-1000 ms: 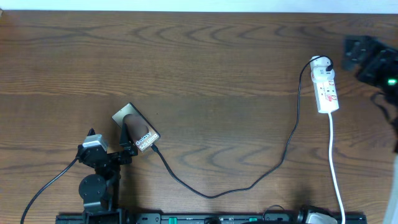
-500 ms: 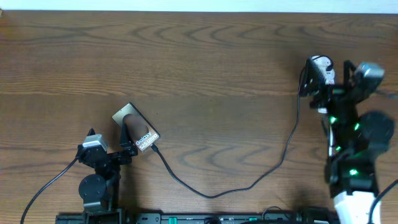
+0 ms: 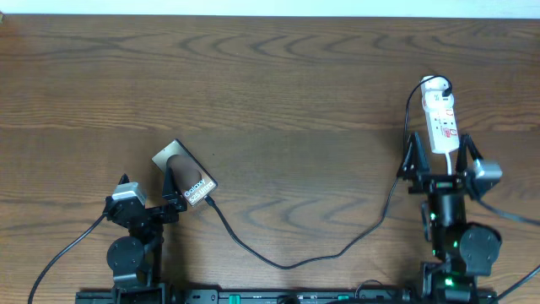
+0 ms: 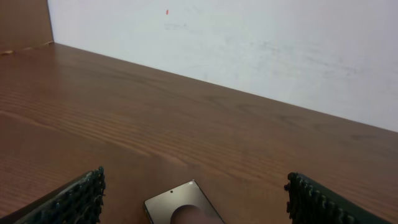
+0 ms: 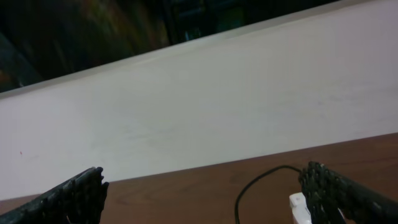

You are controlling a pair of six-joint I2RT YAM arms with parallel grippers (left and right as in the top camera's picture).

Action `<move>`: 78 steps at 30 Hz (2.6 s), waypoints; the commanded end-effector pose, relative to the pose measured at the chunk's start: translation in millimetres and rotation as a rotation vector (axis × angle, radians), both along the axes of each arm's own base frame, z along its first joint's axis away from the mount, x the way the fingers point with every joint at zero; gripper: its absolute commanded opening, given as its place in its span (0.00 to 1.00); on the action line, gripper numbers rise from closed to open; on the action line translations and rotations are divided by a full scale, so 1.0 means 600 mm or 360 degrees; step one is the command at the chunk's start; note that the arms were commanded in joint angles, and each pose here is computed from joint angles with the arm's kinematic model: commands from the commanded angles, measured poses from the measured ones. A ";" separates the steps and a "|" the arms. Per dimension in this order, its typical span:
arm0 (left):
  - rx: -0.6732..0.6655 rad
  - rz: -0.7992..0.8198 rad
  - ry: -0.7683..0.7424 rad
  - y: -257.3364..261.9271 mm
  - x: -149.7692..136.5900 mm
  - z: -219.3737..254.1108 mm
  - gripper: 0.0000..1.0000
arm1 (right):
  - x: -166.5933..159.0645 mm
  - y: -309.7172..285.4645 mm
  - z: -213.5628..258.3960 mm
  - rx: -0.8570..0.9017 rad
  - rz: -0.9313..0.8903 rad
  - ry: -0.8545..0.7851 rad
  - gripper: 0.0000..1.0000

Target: Plug charger to phone and switch on socket

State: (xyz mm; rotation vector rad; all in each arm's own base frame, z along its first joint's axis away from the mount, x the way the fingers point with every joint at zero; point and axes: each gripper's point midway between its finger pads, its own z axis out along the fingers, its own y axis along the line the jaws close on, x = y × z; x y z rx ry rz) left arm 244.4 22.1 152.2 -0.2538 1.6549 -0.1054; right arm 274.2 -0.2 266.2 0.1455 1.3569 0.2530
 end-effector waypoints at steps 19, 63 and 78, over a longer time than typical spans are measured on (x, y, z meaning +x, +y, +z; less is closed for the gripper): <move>0.0003 -0.0033 0.0073 -0.005 -0.002 -0.023 0.91 | -0.050 -0.045 -0.155 0.0425 -0.0303 0.0318 0.99; 0.0003 -0.0033 0.0073 -0.005 -0.002 -0.023 0.91 | -0.047 -0.012 -0.177 -0.0205 -0.0204 0.0433 0.99; 0.0003 -0.0033 0.0074 -0.005 -0.002 -0.023 0.91 | -0.047 -0.012 -0.177 -0.0205 -0.0204 0.0433 0.99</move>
